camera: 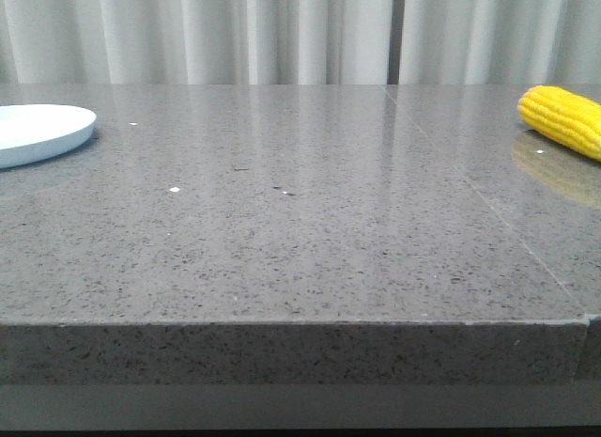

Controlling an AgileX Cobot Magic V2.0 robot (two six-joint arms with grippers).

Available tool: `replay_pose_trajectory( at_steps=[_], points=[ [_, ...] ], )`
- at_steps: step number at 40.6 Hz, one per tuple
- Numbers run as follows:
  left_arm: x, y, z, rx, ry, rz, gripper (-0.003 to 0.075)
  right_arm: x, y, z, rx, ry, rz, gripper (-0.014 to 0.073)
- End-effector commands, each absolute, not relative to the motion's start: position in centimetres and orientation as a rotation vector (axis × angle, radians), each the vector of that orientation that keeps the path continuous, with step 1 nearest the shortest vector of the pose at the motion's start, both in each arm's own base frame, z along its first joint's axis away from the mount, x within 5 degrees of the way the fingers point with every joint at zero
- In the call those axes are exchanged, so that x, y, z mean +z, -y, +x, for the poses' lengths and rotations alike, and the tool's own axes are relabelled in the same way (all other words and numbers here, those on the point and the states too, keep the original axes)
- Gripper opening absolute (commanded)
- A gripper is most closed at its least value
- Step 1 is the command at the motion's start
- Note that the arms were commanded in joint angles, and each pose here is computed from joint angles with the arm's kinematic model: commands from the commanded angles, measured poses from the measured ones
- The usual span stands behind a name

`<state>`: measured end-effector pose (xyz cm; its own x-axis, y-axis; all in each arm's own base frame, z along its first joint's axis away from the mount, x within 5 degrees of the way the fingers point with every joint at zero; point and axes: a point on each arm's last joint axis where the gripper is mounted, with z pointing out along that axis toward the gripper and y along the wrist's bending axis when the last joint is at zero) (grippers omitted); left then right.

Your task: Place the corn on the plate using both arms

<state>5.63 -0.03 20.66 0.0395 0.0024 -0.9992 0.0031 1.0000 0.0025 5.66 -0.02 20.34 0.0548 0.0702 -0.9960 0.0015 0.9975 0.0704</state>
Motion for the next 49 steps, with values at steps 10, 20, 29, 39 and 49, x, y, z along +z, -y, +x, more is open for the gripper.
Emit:
replay_pose_trajectory(
  at_steps=[10, 20, 29, 39, 49],
  points=[
    [20.6, 0.0, 5.6, -0.006, -1.468, -0.008, -0.0020, 21.8, 0.1, 5.3, 0.043, -1.404, 0.051, -0.0068],
    [20.6, 0.0, 5.6, -0.006, -1.468, -0.008, -0.0020, 21.8, 0.1, 5.3, 0.043, -1.403, 0.051, -0.0068],
    [21.2, -0.1, 5.5, -0.002, -1.403, -0.012, -0.0020, 22.1, 0.1, 5.3, 0.042, -1.371, 0.052, -0.0068],
    [23.8, -0.1, 4.9, -0.001, -1.294, -0.014, -0.0020, 25.1, 0.1, 4.5, 0.046, -1.296, 0.050, -0.0068],
    [32.0, 0.1, 2.7, -0.013, -1.271, 0.003, -0.0020, 31.7, -0.1, 3.0, 0.057, -1.339, 0.033, -0.0068]
  ],
)
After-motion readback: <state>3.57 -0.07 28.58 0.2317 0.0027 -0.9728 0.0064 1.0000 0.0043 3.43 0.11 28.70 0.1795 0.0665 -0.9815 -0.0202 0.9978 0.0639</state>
